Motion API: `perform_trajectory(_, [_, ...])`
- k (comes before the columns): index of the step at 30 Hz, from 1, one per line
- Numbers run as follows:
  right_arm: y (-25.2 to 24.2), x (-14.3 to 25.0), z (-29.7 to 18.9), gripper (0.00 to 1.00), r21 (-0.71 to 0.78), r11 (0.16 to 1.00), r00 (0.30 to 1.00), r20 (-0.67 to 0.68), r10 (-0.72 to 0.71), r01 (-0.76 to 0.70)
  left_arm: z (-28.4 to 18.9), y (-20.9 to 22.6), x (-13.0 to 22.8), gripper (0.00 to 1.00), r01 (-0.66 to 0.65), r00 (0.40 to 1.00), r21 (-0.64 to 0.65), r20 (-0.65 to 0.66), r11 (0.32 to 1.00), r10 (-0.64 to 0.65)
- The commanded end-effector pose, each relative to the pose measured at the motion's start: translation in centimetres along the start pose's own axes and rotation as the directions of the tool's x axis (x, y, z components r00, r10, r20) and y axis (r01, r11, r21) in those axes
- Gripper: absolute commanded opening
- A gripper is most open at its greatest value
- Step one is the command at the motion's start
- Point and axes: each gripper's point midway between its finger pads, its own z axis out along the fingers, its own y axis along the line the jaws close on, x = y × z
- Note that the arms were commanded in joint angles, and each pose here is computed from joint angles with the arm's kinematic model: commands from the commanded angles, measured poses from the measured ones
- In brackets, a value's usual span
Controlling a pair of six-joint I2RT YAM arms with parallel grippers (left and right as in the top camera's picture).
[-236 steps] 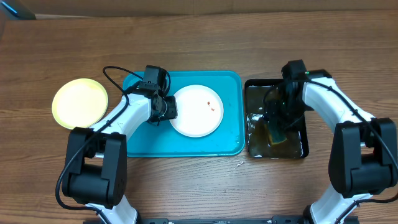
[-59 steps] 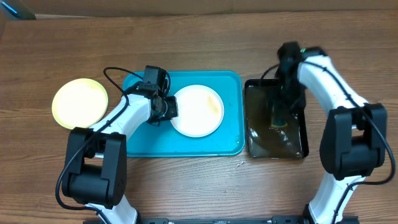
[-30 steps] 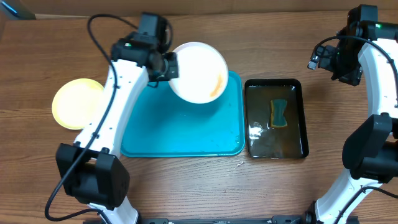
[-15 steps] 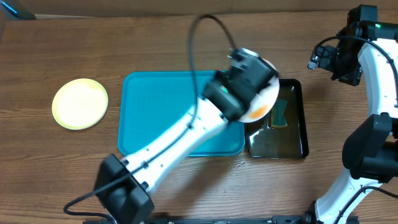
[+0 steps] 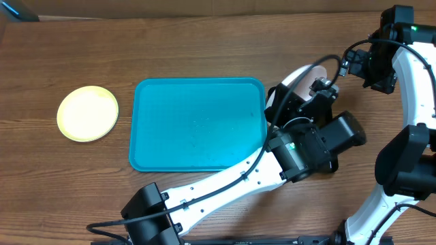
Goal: Clean dirty plates on tray and stack at the side
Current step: 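Swing the white plate left over the yellow plate with the left gripper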
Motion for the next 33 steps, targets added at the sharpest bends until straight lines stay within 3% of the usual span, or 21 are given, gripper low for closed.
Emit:
perform_trajectory(1, [0.0,-0.6,-1.3,1.0,-0.006,1.0,0.999,0.039,0.007,-0.007,-0.9,2.8,-1.3,0.04,-0.046,0.999,-0.18,0.02,0.983,0.051])
perform_trajectory(10, [0.0,-0.6,-1.3,1.0,-0.006,1.0,0.999,0.039,0.007,-0.007,-0.7,2.3,-1.5,0.04,-0.023,0.999,-0.148,0.028,0.989,0.027])
perform_trajectory(15, [0.0,-0.6,-1.3,1.0,-0.006,1.0,0.999,0.039,0.007,-0.007,0.7,-2.5,0.5,0.04,0.042,0.998,0.168,-0.043,0.985,-0.036])
perform_trajectory(20, [0.0,-0.6,-1.3,1.0,-0.006,1.0,0.999,0.039,0.007,-0.007,2.2,-5.9,3.9,0.04,0.213,0.961,0.431,-0.256,0.877,-0.108])
perform_trajectory(24, [0.0,-0.6,-1.3,1.0,-0.006,1.0,0.999,0.039,0.007,-0.007,4.9,-5.8,5.9,0.04,0.376,0.895,0.53,-0.42,0.76,-0.15])
perform_trajectory(27, [0.0,-0.6,-1.3,1.0,-0.006,1.0,0.999,0.039,0.007,-0.007,7.4,-4.0,7.9,0.04,0.515,0.812,0.516,-0.549,0.685,-0.197])
perform_trajectory(33, [0.0,-0.6,-1.3,1.0,-0.006,1.0,0.999,0.039,0.007,-0.007,14.0,4.8,16.1,0.04,0.763,0.51,0.229,-0.788,0.605,-0.345])
